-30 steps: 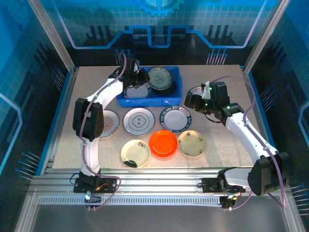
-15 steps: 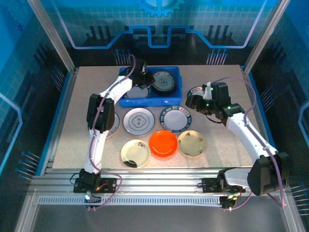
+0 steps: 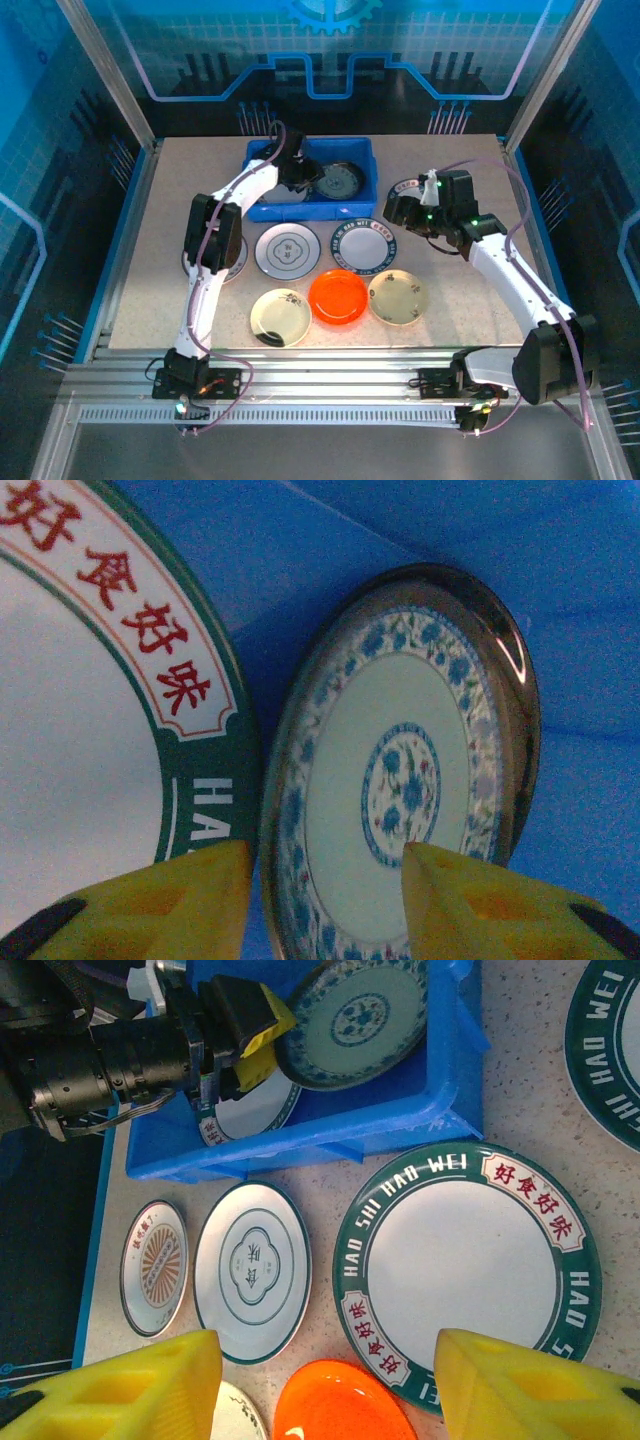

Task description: Place the plates into the plastic bin on the countertop

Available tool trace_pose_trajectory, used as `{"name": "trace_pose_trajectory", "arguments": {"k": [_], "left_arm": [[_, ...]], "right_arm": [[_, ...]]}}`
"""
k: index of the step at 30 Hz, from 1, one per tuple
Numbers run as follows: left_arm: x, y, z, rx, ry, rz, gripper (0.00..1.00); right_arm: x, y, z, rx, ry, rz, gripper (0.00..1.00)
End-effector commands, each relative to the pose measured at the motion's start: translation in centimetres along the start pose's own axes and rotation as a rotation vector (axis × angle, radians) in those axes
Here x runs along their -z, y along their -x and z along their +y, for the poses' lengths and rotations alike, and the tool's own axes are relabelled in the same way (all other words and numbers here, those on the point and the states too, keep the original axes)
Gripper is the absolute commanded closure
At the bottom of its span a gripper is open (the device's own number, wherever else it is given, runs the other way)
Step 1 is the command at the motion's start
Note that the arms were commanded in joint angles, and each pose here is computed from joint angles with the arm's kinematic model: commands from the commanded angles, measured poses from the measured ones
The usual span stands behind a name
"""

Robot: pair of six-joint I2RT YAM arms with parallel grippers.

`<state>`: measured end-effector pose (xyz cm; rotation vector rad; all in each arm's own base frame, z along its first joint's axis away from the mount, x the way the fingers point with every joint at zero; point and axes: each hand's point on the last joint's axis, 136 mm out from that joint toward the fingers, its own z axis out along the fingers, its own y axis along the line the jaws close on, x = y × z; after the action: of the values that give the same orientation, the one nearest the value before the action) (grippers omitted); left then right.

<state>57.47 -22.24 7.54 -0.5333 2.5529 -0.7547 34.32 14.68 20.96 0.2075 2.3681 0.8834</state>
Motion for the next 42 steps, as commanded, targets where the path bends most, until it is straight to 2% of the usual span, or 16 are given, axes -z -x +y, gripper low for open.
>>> {"name": "trace_pose_trajectory", "arguments": {"k": [1, 3, 12, 16, 20, 27, 32, 35, 42], "left_arm": [[0.7, 0.2, -1.2, -0.037, 0.004, -0.011, 0.49], [1.0, 0.4, -1.3, -0.045, 0.012, -0.016, 0.45], [1.2, 0.4, -1.9, -0.055, -0.003, -0.015, 0.43], [2.5, 1.0, -3.1, -0.079, -0.024, -0.046, 0.42], [5.6, 1.9, -5.7, -0.133, -0.061, -0.11, 0.4], [13.2, 1.9, -9.9, -0.214, -0.144, -0.197, 0.38], [18.3, -0.9, -10.9, -0.255, -0.209, -0.234, 0.32], [21.1, -3.3, -10.7, -0.287, -0.242, -0.255, 0.25], [25.1, -8.4, -8.6, -0.312, -0.262, -0.225, 0.23]], "right_arm": [[0.1, 0.3, -0.2, -0.015, 0.013, -0.013, 0.41], [0.1, 0.2, -0.3, -0.015, 0.013, -0.015, 0.41], [0.1, 0.2, -0.4, -0.012, 0.009, -0.02, 0.41], [0.2, 0.2, -0.6, -0.01, 0.006, -0.022, 0.41], [0.1, 0.2, -0.8, -0.01, 0.01, -0.028, 0.41], [1.0, 1.4, -0.4, 0.031, 0.002, -0.069, 0.4], [2.1, 1.9, -1.3, 0.052, -0.047, -0.12, 0.4], [2.4, 2.0, -2.0, 0.049, -0.067, -0.14, 0.39], [2.1, 1.4, -3.7, 0.031, -0.111, -0.144, 0.39]]}}
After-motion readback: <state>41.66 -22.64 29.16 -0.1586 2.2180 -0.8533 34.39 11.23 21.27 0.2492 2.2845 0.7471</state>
